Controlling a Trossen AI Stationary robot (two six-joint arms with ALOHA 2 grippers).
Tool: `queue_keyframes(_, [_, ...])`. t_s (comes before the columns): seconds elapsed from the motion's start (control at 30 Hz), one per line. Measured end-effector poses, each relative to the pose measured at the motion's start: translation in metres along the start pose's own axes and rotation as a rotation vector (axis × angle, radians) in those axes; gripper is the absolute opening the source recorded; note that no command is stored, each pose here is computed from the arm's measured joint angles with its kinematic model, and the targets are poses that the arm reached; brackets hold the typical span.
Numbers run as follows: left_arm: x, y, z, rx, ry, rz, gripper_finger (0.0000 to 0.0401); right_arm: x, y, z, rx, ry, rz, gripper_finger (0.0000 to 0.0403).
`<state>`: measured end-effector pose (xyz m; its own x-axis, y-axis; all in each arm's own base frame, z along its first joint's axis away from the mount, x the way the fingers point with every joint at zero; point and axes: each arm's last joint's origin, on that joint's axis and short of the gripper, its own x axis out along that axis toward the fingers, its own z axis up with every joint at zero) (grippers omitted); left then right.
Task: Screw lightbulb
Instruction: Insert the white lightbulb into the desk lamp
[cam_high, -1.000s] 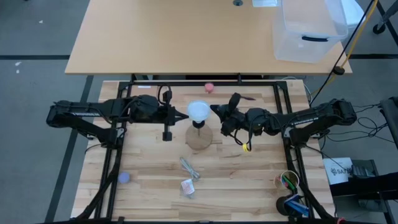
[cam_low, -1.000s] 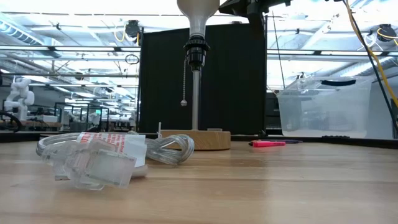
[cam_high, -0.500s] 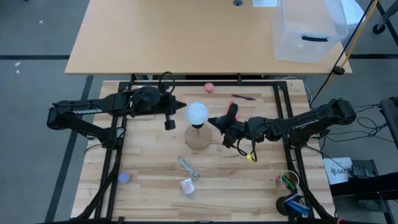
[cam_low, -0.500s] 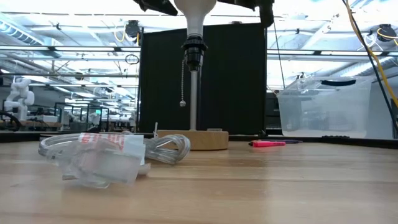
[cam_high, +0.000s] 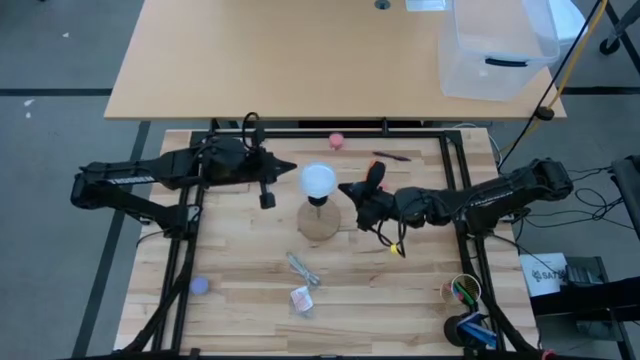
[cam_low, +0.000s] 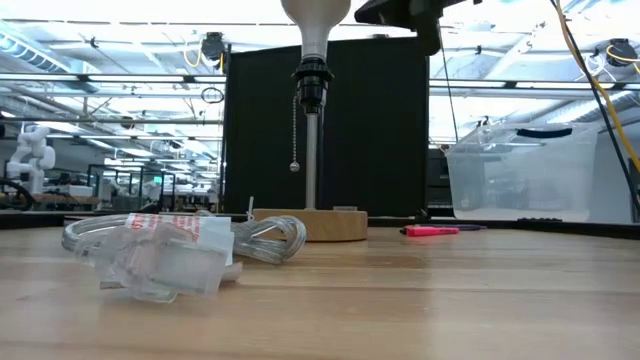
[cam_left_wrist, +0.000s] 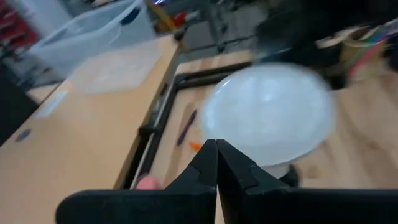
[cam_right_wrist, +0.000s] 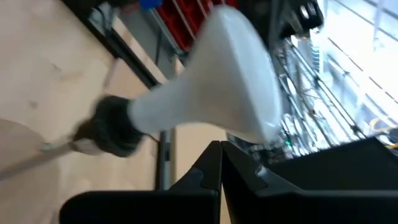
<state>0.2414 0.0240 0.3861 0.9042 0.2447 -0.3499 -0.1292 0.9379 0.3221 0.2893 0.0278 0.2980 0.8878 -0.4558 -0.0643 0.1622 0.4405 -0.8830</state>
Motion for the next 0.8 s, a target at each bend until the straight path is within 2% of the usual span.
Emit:
queue_keyframes(0.17, [-0.004, -0.014, 0.004, 0.027, -0.038, -0.123, 0.0000, 0.007, -0.011, -0.007, -0.012, 0.010, -0.065, 0.0000])
queue_keyframes(0.33, [0.002, -0.025, 0.004, 0.040, -0.022, -0.168, 0.0000, 0.010, -0.016, -0.010, -0.024, -0.021, -0.076, 0.0000])
queue_keyframes(0.8, [0.016, -0.010, -0.007, 0.000, 0.077, -0.034, 0.0000, 0.001, -0.008, 0.004, -0.013, -0.095, -0.039, 0.0000])
